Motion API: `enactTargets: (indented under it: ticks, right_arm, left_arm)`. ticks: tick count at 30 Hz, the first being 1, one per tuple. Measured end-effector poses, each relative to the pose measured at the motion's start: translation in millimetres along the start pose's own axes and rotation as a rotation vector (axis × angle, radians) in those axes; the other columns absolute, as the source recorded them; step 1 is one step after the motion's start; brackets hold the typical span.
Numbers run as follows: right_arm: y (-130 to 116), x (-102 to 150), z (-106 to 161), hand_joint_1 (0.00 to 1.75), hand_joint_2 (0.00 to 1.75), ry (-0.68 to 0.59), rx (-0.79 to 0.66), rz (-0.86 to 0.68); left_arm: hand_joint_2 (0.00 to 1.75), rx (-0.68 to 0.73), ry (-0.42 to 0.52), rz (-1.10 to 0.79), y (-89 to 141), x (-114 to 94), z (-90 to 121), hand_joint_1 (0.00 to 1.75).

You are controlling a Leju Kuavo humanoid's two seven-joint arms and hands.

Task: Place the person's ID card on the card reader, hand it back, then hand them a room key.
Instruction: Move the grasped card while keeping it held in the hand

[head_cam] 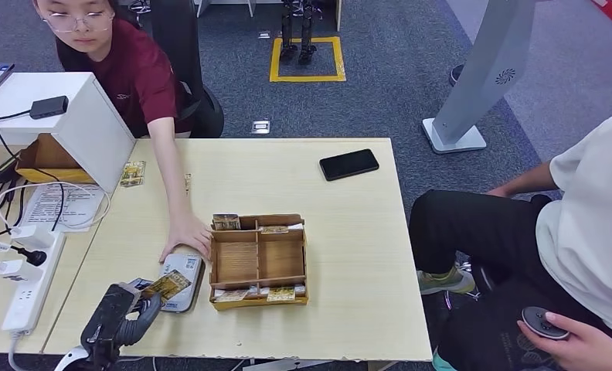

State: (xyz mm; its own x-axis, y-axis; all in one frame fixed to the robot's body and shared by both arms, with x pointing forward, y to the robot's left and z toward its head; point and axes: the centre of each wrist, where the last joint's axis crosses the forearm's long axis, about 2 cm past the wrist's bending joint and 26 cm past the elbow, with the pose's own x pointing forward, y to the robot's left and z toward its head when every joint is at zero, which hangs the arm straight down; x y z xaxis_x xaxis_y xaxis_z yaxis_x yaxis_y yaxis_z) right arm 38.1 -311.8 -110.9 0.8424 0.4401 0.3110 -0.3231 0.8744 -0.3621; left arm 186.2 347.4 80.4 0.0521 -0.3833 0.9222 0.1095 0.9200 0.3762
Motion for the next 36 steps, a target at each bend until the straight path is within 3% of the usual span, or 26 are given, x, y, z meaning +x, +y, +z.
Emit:
enactTargets:
  ticks: [12,36]
  right_arm:
    - [1,2,0,0.0,1.75,-0.007,0.003,0.014]
    - [1,2,0,0.0,1.75,-0.004,0.003,0.011]
  left_arm:
    - [1.75,0.027,0.017,-0.006,-10,1,-24,1.75]
    - [1.75,0.024,0.05,0.004,-16,-6,-24,1.75]
